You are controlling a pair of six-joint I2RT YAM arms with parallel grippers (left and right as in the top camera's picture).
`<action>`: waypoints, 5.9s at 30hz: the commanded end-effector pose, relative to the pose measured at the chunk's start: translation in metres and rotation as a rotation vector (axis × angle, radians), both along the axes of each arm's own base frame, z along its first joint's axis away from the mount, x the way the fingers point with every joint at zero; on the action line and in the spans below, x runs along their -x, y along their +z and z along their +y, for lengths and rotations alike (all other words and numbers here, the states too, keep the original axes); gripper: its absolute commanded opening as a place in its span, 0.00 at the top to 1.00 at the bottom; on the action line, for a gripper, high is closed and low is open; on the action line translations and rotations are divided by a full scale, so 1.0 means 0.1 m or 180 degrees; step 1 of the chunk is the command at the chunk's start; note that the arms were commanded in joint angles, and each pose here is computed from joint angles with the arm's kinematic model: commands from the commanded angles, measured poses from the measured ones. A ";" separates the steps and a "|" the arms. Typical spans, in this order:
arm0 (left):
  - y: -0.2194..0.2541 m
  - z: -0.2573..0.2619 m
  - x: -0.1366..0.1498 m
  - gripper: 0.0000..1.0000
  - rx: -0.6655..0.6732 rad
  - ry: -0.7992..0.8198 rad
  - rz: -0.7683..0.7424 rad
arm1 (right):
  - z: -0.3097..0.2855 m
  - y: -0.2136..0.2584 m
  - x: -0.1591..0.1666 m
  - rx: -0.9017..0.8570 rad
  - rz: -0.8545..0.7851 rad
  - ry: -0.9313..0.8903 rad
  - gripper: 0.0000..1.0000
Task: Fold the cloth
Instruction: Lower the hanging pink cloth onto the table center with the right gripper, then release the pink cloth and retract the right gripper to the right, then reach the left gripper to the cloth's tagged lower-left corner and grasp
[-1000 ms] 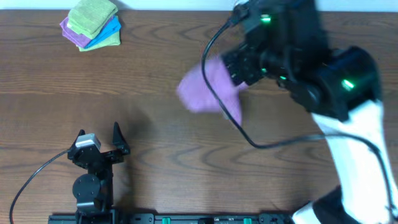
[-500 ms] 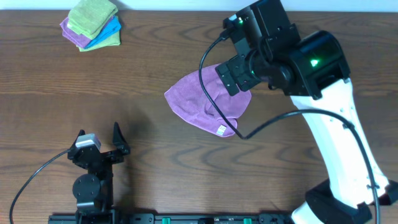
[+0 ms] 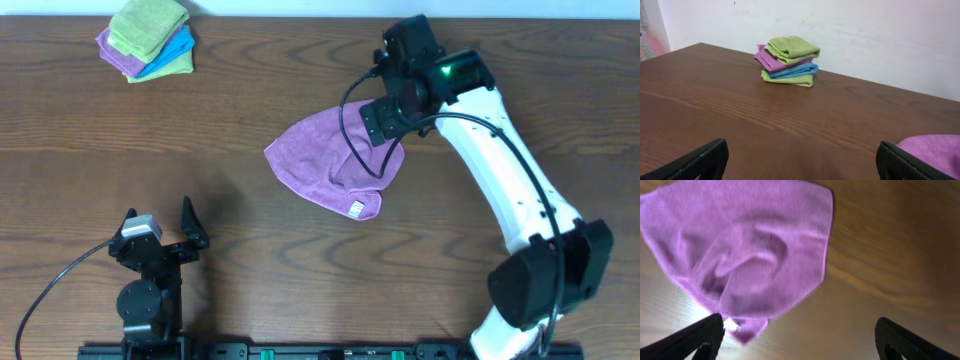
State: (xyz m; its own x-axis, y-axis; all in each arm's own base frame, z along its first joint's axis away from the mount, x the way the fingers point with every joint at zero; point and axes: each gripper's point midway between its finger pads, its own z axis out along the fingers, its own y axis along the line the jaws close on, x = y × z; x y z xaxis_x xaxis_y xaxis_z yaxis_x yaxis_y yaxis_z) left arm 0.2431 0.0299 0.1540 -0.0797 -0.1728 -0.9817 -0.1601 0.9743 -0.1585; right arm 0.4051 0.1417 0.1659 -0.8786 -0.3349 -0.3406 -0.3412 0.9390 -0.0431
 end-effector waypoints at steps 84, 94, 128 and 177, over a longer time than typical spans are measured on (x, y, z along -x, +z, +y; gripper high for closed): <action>-0.20 0.00 0.01 0.05 0.0009 0.0014 0.0197 | -0.40 -0.89 -1.42 0.0856 -0.0864 -0.0635 0.99; -0.20 0.00 0.01 0.05 0.0009 0.0014 0.0197 | -0.01 0.37 -0.98 -0.0038 -0.0862 -0.0230 0.60; 0.08 -0.34 -0.03 0.04 0.1734 -0.0469 -0.0238 | -0.96 0.95 1.38 -0.0054 -0.0402 -0.0397 0.32; -0.73 -3.01 -0.42 0.11 0.1734 -0.2794 0.3438 | -1.85 1.83 2.12 0.0014 -0.1735 -0.1663 0.24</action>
